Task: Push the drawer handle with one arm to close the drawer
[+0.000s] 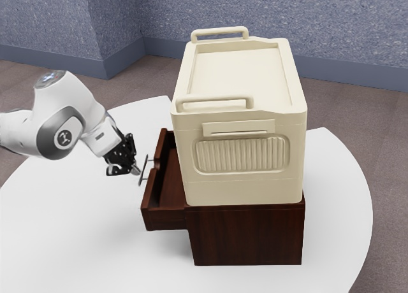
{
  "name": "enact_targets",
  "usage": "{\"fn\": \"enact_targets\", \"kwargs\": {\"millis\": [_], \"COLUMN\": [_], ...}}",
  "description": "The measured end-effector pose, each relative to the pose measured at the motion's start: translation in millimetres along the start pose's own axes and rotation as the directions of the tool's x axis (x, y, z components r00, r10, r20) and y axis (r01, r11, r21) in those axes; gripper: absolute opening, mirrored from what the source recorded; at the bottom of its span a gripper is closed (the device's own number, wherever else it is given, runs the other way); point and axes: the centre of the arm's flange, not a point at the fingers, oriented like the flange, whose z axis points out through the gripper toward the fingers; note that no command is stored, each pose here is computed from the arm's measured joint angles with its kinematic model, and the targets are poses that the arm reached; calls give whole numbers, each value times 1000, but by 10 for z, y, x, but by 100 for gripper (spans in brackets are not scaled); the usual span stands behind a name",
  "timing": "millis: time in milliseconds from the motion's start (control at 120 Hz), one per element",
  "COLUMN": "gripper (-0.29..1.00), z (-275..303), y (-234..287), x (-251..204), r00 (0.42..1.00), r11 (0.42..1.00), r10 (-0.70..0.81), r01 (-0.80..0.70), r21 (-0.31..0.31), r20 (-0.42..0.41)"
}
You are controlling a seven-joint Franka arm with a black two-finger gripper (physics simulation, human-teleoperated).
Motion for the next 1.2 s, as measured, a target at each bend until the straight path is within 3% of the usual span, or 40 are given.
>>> {"fn": "enact_targets", "kwargs": {"millis": [675,1200], "gripper": [-8,-8], "z": [136,190], "y": [12,30], "x": [710,920], "r00": [999,1000], "r11": [999,1000], "r10": [44,-9], "r01": [-44,10], "r21": [7,21], "r20": [-27,-29]}}
